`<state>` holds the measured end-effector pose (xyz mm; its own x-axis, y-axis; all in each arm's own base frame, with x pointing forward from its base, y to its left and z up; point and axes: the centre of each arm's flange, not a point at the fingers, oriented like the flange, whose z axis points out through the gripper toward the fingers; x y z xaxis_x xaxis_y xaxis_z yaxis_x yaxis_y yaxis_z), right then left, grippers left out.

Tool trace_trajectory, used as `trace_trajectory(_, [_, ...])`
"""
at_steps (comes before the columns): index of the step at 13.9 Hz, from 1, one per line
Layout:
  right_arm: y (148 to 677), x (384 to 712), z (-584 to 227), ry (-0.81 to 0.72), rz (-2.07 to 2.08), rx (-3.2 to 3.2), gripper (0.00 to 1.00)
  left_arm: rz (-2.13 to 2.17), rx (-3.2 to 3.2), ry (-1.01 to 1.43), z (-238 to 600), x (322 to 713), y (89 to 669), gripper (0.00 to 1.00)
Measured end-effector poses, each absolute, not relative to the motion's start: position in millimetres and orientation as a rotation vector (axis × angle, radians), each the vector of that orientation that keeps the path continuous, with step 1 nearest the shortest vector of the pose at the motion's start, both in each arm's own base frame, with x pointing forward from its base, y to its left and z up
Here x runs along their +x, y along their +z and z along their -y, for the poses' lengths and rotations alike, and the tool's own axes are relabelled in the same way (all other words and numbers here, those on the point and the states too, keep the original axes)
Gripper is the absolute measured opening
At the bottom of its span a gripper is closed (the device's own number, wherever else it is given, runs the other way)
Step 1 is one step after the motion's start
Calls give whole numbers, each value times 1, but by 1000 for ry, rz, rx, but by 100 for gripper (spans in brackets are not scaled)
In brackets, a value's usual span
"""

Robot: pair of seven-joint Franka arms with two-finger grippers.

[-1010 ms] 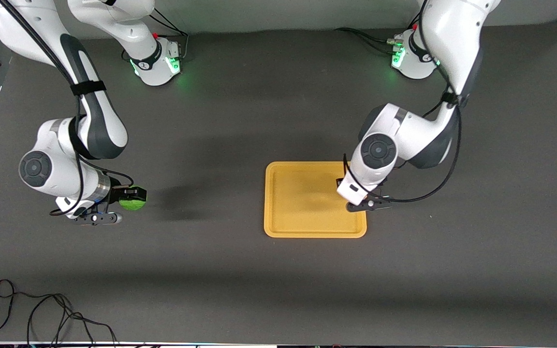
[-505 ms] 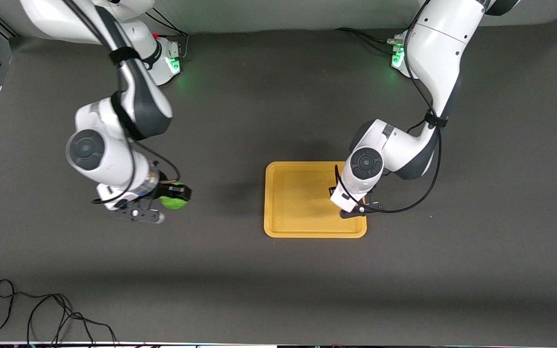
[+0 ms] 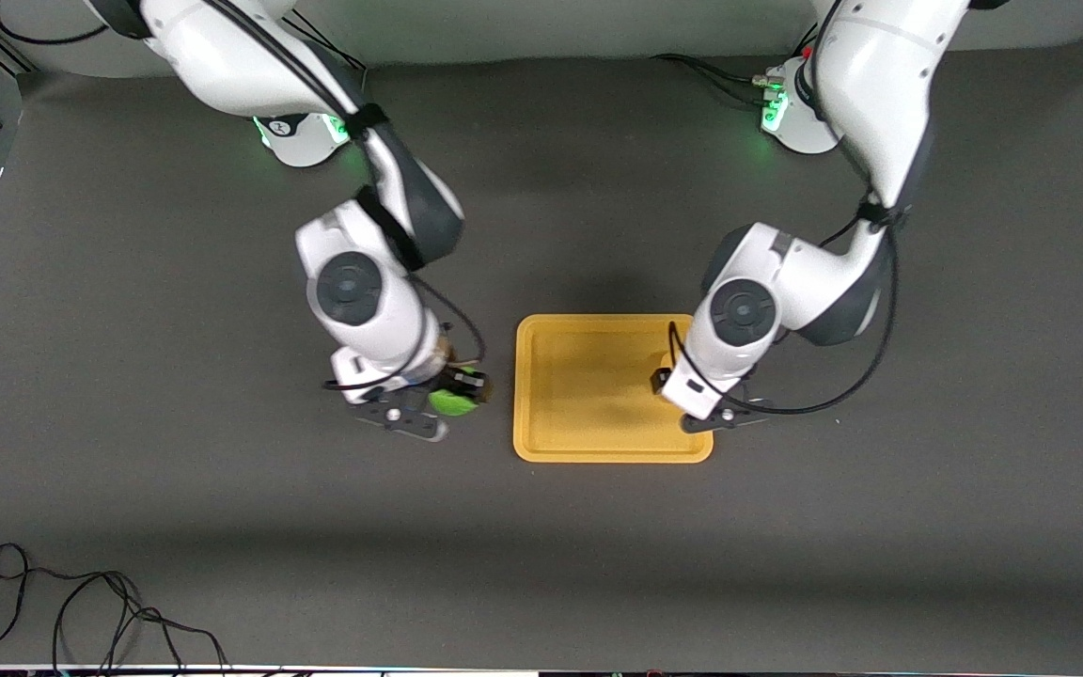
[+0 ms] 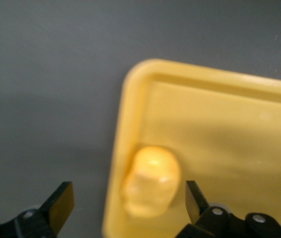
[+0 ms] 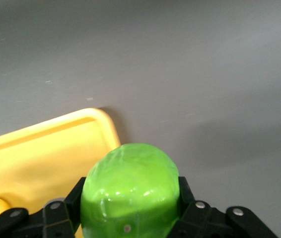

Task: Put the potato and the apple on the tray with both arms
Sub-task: 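Release the potato on the tray while the right gripper carries the apple, then lower the apple onto the tray beside the potato and open the right gripper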

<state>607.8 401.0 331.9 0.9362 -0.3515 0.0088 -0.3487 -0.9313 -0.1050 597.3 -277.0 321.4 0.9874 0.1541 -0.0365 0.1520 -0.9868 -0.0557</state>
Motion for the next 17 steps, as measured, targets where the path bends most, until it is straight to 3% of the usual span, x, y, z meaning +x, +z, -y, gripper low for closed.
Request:
trace_trajectory(4, [280,578,-477,-69,-542,-2962,74,169,-3081,10,179,599,453,100])
trace_trajectory(9, [206,552,-537,-61,-518,-2969,74,8,-3078,10,75,587,523,100])
trace_trajectory(14, [197,556,-540,-71,-525,-2965,76,-73,-3139,-66,28,537,613,100])
trace_trajectory(15, [198,557,-540,-74,-524,-2964,80,-75,-3145,-85,22,528,625,100])
trace_trajectory(17, [207,562,-540,-106,-508,-2960,99,-87,-3149,-92,22,521,632,100])
